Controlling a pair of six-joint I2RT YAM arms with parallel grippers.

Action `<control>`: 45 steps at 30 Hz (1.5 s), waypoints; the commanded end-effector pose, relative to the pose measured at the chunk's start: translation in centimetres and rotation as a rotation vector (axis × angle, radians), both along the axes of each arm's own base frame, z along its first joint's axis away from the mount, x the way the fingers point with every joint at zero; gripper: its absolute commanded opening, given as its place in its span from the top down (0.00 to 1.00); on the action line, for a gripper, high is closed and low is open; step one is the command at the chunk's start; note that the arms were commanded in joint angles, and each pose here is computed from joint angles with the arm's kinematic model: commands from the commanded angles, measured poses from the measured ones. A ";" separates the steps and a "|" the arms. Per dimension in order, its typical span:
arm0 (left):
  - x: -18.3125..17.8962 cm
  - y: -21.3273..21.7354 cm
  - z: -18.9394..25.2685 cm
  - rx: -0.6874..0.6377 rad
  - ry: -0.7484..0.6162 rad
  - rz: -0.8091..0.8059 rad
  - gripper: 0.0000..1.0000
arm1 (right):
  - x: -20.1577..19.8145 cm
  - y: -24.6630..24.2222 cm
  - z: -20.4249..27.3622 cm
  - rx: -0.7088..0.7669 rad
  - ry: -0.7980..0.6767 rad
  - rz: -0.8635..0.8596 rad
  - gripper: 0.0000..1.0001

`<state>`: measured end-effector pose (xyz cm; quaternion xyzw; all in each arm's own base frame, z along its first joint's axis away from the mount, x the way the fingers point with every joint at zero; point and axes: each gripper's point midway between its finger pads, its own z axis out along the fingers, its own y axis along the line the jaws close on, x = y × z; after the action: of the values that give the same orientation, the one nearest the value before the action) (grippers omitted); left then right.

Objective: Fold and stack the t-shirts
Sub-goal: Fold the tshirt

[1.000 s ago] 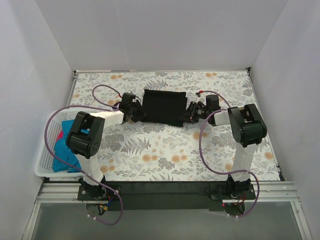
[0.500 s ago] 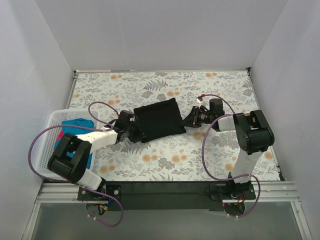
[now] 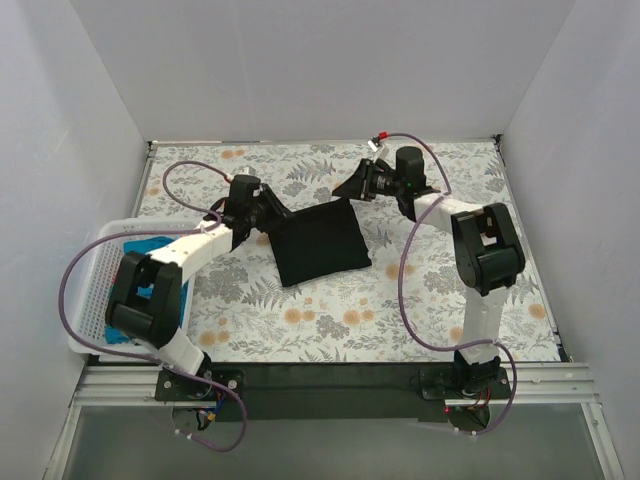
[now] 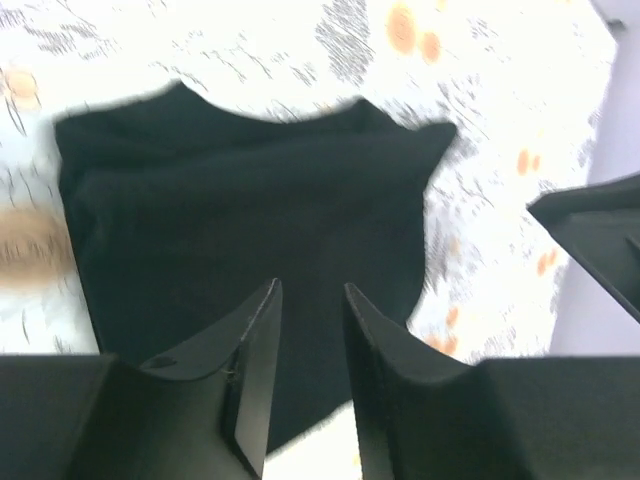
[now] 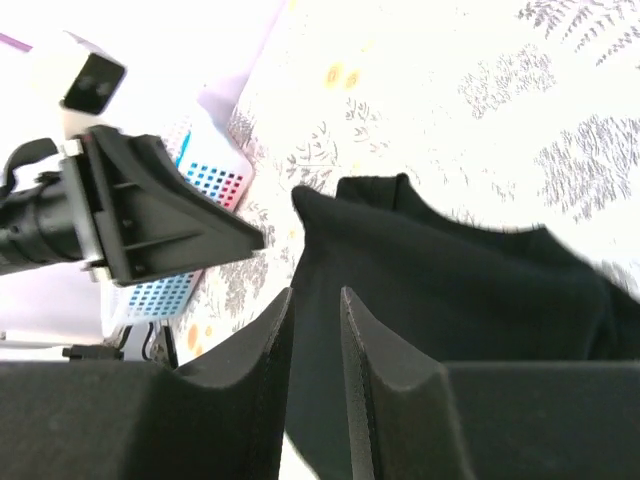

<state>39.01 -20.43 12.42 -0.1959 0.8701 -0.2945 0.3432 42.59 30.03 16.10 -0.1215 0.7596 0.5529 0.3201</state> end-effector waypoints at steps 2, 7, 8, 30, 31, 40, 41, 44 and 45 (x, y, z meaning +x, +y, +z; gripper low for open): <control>3.5 0.8 -2.5 0.027 0.021 0.022 0.73 | 3.6 1.9 -1.1 0.022 0.015 -0.017 0.68; 6.5 2.3 -7.2 0.034 0.103 0.079 0.75 | 7.1 2.8 -6.1 0.020 0.097 -0.039 0.68; 7.2 2.8 -7.3 0.022 0.107 0.095 0.75 | 7.6 2.5 -7.2 0.020 0.121 -0.051 0.68; 8.2 4.3 -2.2 -0.062 -0.007 0.026 0.59 | 7.0 -1.6 -2.2 0.046 0.040 -0.080 0.68; 8.0 4.2 -1.2 -0.067 -0.027 0.020 0.55 | 6.3 -1.7 -2.4 0.045 0.055 -0.072 0.68; 2.0 0.3 -0.9 -0.108 0.008 -0.063 0.53 | -0.1 -1.5 -3.6 0.019 0.126 -0.030 0.69; 1.4 -0.9 -1.5 -0.126 0.016 -0.087 0.56 | -0.8 -1.6 -5.1 0.010 0.157 -0.036 0.68; -0.2 -1.8 -4.9 -0.156 0.114 -0.089 0.61 | -1.5 -1.9 -8.1 0.003 0.216 -0.040 0.69; -1.0 -1.5 -6.5 -0.156 0.154 -0.073 0.65 | -1.8 -2.1 -9.1 -0.003 0.229 -0.044 0.69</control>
<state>39.74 -22.10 9.55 -0.1827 0.8642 -0.3662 0.2928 41.15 28.37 9.24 -0.0455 0.7924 0.5560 0.2468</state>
